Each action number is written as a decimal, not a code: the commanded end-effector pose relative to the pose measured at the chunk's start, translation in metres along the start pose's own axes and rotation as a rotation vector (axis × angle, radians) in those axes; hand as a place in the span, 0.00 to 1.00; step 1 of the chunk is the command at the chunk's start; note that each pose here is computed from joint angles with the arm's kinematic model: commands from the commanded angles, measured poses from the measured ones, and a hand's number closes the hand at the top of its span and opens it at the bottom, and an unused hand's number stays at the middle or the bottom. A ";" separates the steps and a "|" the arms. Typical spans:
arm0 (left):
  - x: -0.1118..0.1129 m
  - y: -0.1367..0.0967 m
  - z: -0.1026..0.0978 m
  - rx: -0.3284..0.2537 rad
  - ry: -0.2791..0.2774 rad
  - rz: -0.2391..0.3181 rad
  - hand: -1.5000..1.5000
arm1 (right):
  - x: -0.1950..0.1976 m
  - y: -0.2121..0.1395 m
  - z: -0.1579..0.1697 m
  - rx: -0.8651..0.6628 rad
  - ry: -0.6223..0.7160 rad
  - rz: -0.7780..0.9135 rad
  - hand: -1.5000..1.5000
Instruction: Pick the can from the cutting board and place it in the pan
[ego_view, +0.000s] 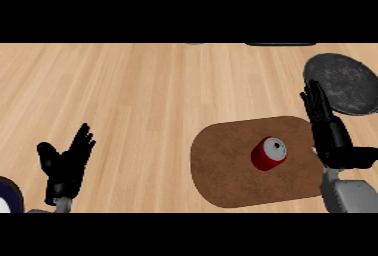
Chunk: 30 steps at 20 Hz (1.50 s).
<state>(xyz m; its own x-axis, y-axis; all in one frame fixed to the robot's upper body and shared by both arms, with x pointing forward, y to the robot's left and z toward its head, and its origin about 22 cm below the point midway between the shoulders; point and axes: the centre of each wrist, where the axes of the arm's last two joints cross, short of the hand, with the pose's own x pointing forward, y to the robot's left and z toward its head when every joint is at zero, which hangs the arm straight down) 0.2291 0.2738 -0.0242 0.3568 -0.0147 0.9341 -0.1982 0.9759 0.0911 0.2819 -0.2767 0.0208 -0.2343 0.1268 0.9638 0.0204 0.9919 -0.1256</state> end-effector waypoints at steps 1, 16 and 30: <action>0.025 -0.001 -0.006 -0.017 -0.112 -0.015 0.50 | 0.012 0.018 -0.011 0.239 -0.026 -0.043 1.00; 0.102 -0.009 -0.030 -0.103 -0.450 -0.074 0.50 | 0.082 -0.124 -0.079 0.822 -0.406 0.185 0.00; 0.103 -0.011 -0.035 -0.114 -0.444 -0.077 0.50 | 0.207 -0.121 -0.126 1.057 -0.411 0.596 0.00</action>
<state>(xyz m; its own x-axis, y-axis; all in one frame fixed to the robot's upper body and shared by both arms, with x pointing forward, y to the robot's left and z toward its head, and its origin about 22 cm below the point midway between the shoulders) 0.2996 0.2699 0.0583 -0.0572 -0.1590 0.9856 -0.0800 0.9848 0.1542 0.3470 -0.3728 0.2432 -0.6983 0.4683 0.5413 -0.4101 0.3579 -0.8389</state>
